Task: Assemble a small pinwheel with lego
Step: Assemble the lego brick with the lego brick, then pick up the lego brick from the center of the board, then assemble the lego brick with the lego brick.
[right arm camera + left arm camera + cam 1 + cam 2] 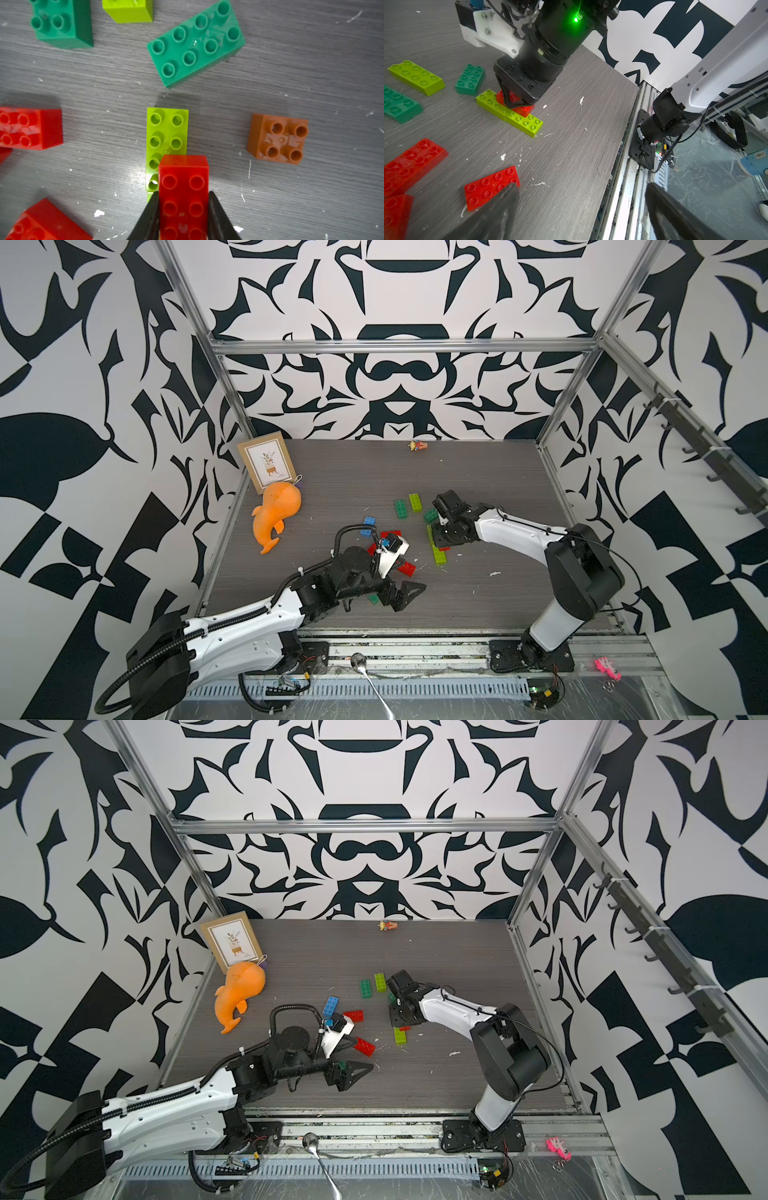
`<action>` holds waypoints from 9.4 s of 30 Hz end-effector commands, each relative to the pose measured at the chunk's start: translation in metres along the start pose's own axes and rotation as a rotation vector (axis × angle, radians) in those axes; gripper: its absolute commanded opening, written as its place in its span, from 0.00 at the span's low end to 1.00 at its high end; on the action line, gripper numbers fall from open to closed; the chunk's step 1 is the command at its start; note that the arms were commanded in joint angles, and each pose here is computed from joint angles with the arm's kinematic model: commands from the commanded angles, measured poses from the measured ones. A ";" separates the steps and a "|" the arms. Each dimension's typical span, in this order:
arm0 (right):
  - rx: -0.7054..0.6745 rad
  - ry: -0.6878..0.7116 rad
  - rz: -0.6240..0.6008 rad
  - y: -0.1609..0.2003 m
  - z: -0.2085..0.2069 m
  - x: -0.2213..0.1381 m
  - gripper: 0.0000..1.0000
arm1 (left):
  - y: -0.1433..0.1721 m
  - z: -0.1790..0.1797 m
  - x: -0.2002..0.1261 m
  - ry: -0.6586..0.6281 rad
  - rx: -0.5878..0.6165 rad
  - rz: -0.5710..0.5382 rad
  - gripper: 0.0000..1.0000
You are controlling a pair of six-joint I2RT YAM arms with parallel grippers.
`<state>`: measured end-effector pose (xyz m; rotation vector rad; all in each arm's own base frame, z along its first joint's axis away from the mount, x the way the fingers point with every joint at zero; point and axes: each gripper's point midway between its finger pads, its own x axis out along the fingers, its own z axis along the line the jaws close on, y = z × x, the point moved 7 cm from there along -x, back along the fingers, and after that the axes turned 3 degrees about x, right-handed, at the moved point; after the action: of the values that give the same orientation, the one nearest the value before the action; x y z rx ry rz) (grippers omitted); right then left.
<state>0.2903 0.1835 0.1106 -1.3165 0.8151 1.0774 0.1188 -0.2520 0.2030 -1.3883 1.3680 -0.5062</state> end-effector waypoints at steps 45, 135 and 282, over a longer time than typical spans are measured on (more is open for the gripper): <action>0.043 0.062 0.028 0.024 -0.015 -0.016 0.00 | 0.000 0.004 -0.004 -0.038 -0.014 -0.013 0.99; 0.113 -0.291 -0.412 0.029 -0.046 -0.098 0.97 | -0.003 0.205 0.201 -0.197 0.045 0.492 0.64; 0.205 -0.125 -0.044 0.041 -0.062 -0.023 0.77 | 0.016 0.109 0.156 0.077 0.381 0.585 0.20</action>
<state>0.2498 0.1238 0.1119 -1.0394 0.7170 1.0438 0.2446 -0.3458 0.0991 -0.6300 1.5243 -0.4103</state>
